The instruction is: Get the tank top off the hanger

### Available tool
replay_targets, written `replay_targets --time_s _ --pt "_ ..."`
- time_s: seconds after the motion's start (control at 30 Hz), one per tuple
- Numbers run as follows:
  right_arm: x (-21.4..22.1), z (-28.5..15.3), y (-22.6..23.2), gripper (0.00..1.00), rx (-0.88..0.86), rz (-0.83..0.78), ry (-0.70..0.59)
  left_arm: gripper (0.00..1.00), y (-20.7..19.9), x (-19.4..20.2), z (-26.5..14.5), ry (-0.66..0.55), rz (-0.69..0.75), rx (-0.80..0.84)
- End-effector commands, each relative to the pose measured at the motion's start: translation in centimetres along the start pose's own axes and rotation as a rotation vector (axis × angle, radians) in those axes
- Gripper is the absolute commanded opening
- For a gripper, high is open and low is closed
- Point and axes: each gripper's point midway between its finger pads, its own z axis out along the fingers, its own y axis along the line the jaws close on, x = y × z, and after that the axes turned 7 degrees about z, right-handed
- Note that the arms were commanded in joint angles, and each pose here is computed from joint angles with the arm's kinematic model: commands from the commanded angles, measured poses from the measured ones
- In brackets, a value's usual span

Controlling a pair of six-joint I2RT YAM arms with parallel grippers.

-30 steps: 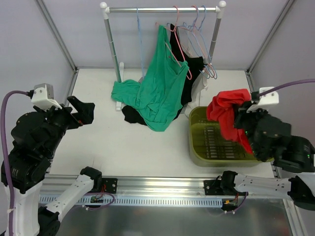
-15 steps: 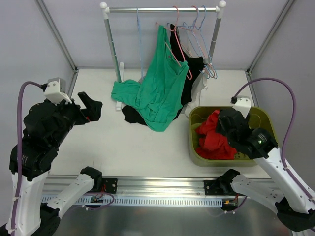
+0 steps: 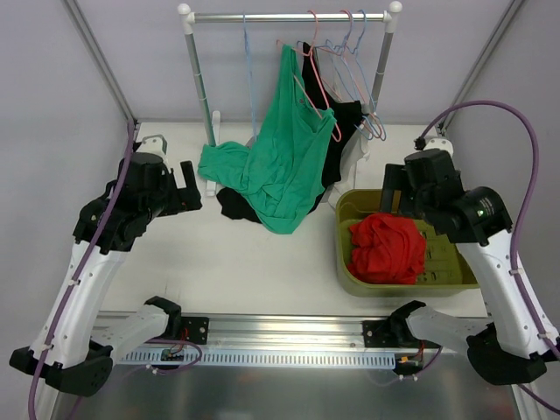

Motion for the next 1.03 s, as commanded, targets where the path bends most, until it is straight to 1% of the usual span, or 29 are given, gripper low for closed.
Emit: replay_targets --time_s 0.0,0.1,0.13,0.17,0.2,0.27,0.33,0.47,0.63,0.83,1.0 --pt "1.2 0.4 0.4 0.99 -0.091 -0.014 0.134 0.99 2.0 0.1 -0.5 -0.034 -0.034 -0.101" --pt "0.5 -0.7 -1.7 0.99 -0.030 -0.008 0.068 0.99 3.0 1.0 -0.6 -0.041 -0.044 -0.144" --pt "0.0 -1.6 -2.1 1.00 -0.033 0.005 0.034 0.99 3.3 1.2 -1.1 -0.058 -0.049 -0.145" --pt "-0.3 -2.8 -2.7 1.00 -0.047 0.022 -0.006 0.99 3.6 2.0 -0.9 -0.051 -0.046 -0.151" --pt "-0.3 -3.5 -3.0 0.99 -0.056 0.023 -0.018 0.99 3.8 2.2 -1.7 -0.080 -0.060 -0.142" --pt "-0.2 -4.8 -3.4 1.00 -0.092 -0.004 -0.037 0.99 3.9 3.6 -1.6 -0.078 -0.056 -0.130" --pt "1.5 -5.9 -5.3 1.00 -0.045 -0.030 0.002 0.99 4.7 4.8 -2.3 -0.117 -0.065 -0.135" --pt "2.9 -6.0 -6.5 0.99 -0.026 -0.080 0.016 0.99 5.1 5.4 -2.8 -0.142 -0.062 -0.129" --pt "3.3 -5.4 -6.8 0.99 -0.023 -0.085 -0.020 0.99 5.2 5.5 -2.7 -0.138 -0.057 -0.142" --pt "2.6 -4.8 -5.8 1.00 -0.061 -0.067 -0.068 0.99 5.5 5.1 -3.0 -0.154 -0.067 -0.155" --pt "3.0 -3.8 -5.0 1.00 -0.077 -0.063 -0.047 0.99 6.1 5.0 -3.0 -0.159 -0.051 -0.188"
